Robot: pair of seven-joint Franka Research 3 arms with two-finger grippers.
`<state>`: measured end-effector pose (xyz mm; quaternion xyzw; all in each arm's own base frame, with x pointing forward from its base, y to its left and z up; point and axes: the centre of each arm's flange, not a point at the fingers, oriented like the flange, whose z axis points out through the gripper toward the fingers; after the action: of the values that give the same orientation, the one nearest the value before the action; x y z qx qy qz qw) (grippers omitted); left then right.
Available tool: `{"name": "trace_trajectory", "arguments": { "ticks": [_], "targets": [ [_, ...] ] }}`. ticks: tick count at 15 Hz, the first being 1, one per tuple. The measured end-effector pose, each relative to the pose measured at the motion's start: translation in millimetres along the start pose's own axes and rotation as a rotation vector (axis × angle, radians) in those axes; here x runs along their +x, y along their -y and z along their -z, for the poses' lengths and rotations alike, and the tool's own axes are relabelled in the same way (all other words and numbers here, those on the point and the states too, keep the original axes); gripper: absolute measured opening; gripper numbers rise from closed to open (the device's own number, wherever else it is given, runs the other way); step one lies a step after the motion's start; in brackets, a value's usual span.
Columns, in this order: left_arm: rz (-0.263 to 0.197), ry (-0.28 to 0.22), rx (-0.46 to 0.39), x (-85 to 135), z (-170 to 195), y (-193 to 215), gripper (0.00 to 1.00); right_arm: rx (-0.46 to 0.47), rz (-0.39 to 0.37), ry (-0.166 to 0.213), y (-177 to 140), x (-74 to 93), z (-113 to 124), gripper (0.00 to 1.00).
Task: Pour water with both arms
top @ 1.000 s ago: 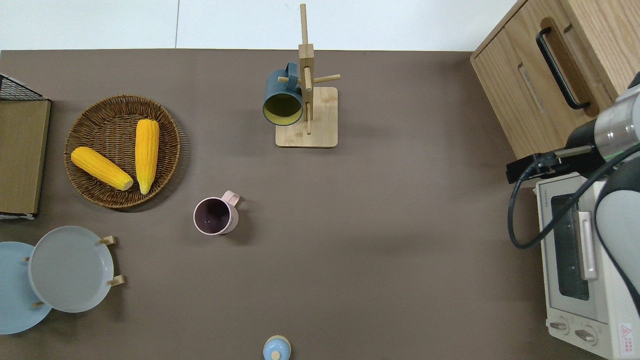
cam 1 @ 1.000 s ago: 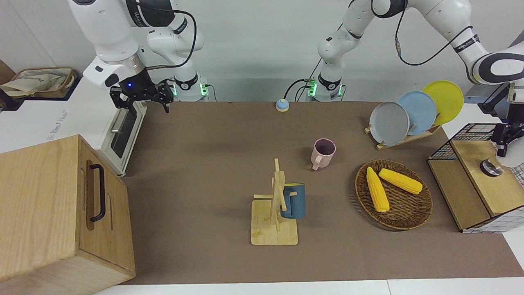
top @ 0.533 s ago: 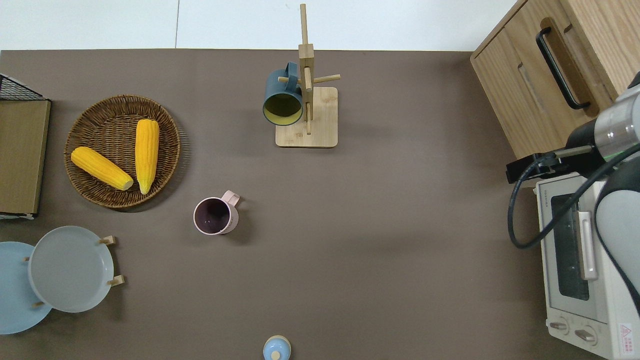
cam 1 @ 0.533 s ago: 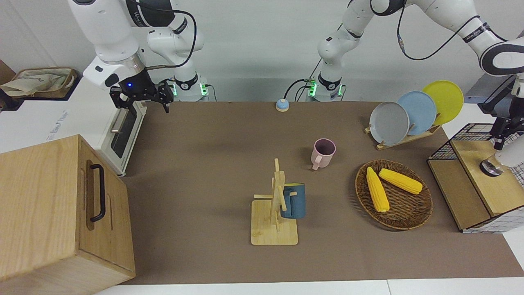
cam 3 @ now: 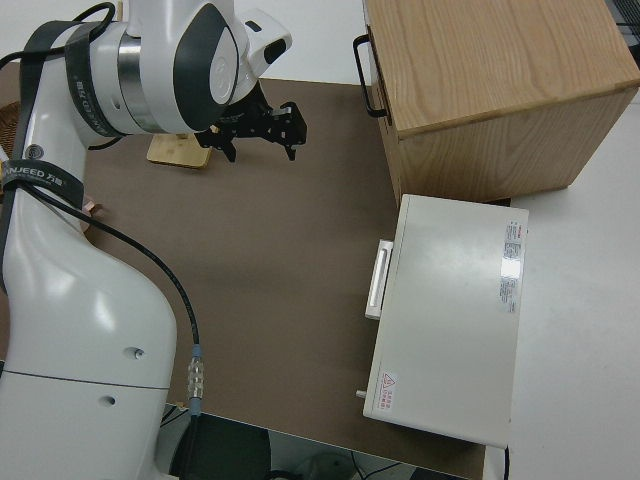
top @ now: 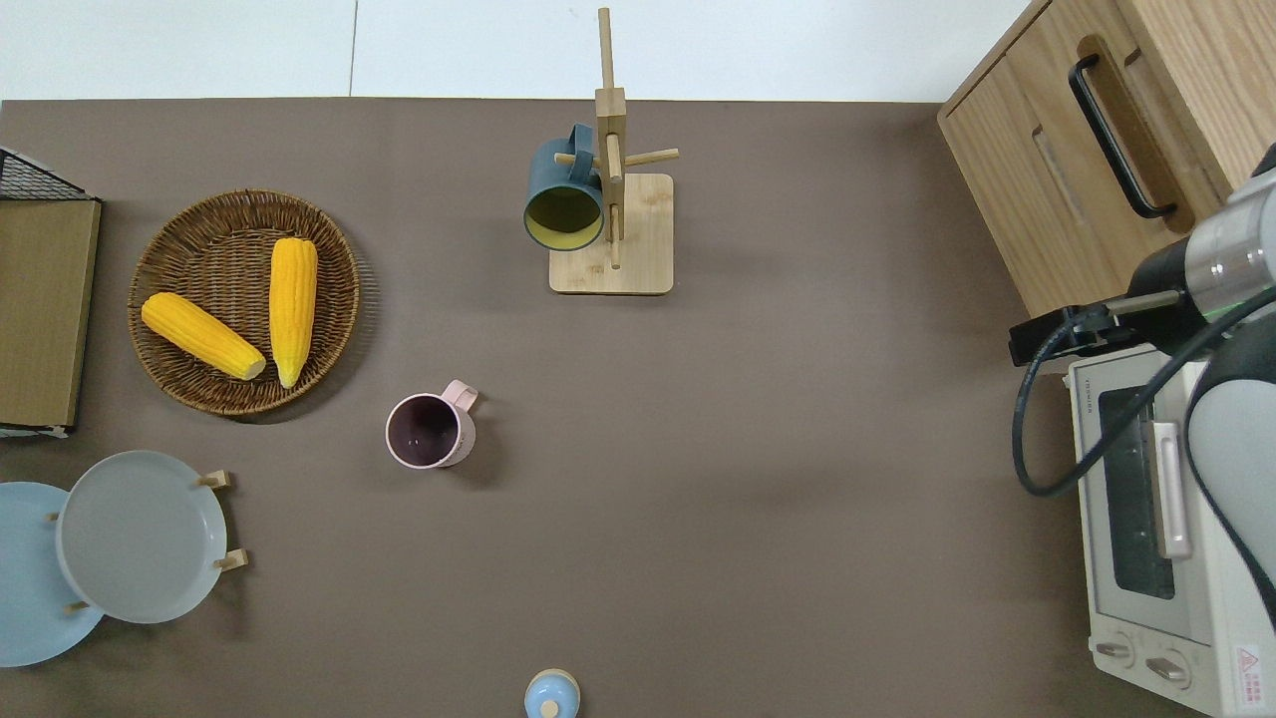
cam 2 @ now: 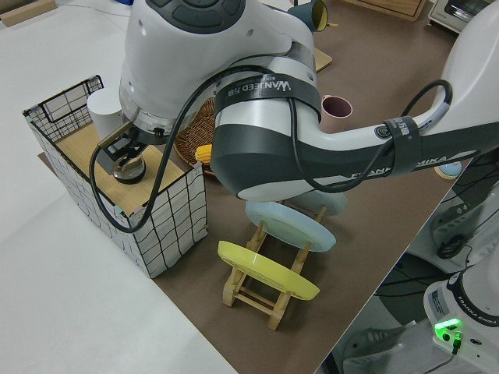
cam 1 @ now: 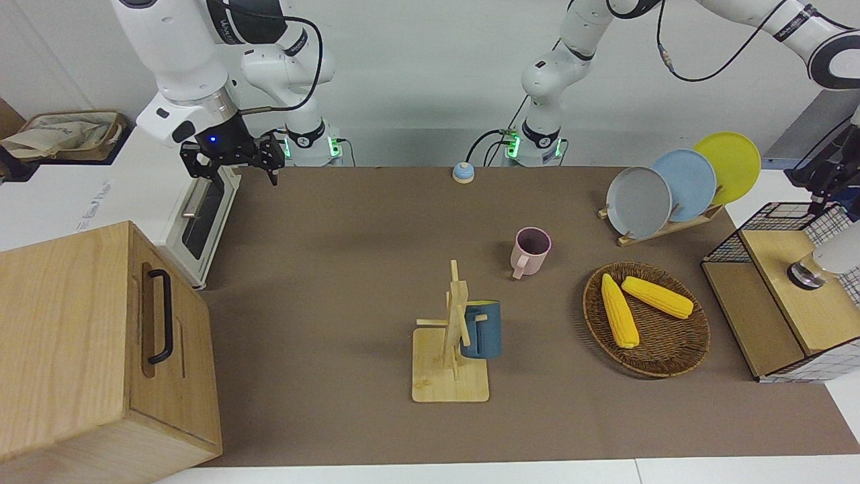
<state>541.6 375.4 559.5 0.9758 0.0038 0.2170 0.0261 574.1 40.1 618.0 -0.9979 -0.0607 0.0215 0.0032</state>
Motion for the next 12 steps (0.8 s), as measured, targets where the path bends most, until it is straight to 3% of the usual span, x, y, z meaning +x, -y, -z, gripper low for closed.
{"name": "trace_trajectory", "arguments": {
  "ticks": [3,7,12],
  "targets": [
    [0.015,0.073,0.06,5,25,-22,1.0,0.0,0.0,0.0,0,0.0,0,0.99],
    [0.03,0.132,0.061,16,45,-69,1.0,0.0,0.0,0.0,0,0.0,0,0.99],
    [-0.024,0.224,0.052,25,32,-112,1.0,0.0,0.0,0.0,0,0.0,0,0.99]
  ]
}}
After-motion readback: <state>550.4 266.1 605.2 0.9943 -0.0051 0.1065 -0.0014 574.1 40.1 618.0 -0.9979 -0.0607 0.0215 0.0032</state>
